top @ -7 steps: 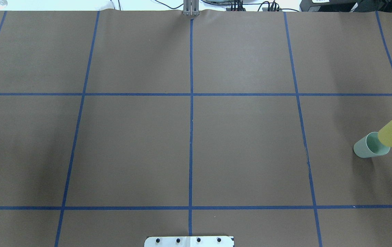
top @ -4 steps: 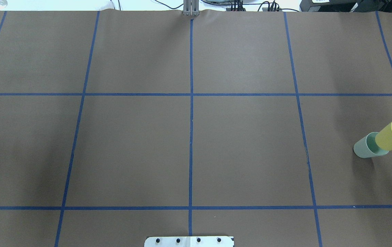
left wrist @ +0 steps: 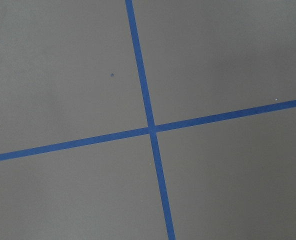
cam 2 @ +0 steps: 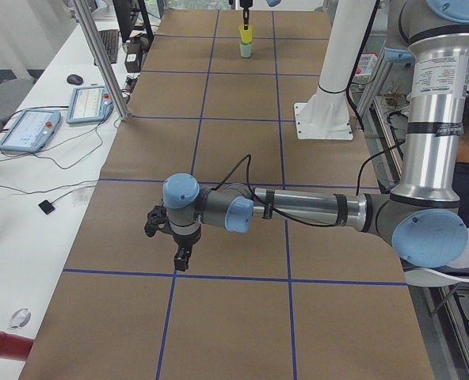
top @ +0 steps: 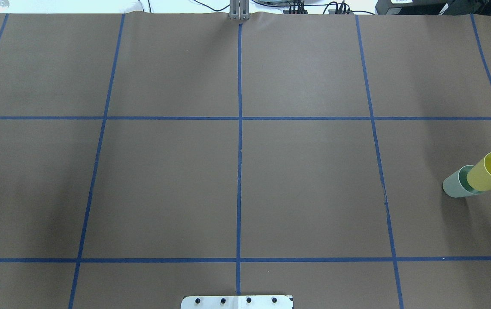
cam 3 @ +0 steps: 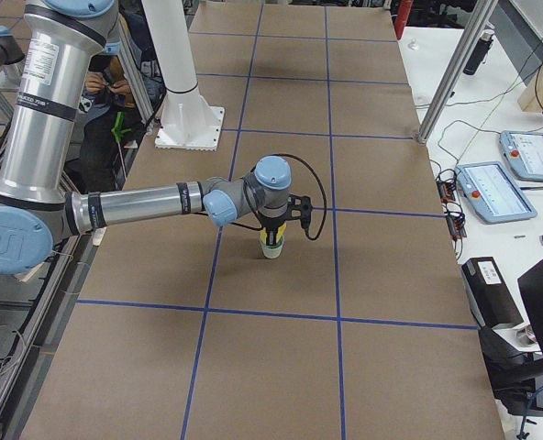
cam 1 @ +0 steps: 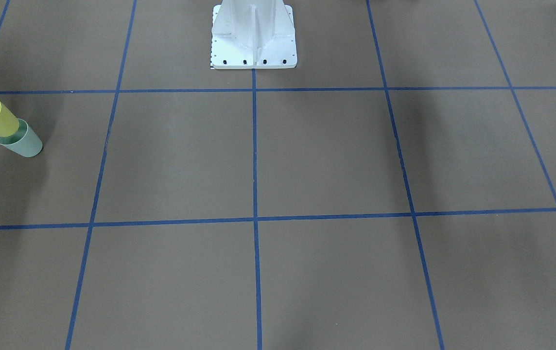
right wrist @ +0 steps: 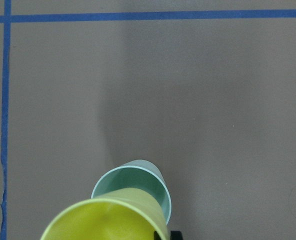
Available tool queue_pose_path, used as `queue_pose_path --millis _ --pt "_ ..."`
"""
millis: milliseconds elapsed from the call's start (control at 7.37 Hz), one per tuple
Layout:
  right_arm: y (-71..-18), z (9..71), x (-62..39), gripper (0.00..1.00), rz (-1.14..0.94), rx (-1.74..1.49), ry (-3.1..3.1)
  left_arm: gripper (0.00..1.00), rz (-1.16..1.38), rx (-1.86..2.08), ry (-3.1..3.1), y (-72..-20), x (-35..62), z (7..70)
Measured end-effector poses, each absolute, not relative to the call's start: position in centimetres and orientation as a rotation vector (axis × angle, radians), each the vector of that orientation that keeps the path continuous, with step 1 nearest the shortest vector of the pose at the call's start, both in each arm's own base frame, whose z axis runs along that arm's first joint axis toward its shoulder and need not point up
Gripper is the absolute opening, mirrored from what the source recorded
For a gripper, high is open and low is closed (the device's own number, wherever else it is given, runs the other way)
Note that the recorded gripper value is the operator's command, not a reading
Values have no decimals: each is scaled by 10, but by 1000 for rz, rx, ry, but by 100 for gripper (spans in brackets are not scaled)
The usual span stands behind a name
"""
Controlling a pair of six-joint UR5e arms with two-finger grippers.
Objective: Transfer and stack yellow cup on green cup
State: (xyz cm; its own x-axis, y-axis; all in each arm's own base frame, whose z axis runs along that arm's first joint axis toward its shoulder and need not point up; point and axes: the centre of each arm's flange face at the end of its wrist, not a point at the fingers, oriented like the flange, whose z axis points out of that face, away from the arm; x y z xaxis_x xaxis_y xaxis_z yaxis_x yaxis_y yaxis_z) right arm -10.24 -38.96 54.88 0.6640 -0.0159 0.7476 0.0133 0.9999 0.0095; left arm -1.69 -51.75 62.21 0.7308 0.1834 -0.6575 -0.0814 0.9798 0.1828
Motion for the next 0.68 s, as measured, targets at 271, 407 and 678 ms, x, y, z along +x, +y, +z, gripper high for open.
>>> queue_pose_path --millis 271,407,678 --pt "-391 549 -106 99 -21 2 -843 100 146 145 738 -518 -17 622" --pt "-392 548 -107 100 -23 4 -844 100 146 145 738 -518 -17 622" --pt "-396 545 -109 100 -28 11 -848 100 146 145 738 -518 -16 622"
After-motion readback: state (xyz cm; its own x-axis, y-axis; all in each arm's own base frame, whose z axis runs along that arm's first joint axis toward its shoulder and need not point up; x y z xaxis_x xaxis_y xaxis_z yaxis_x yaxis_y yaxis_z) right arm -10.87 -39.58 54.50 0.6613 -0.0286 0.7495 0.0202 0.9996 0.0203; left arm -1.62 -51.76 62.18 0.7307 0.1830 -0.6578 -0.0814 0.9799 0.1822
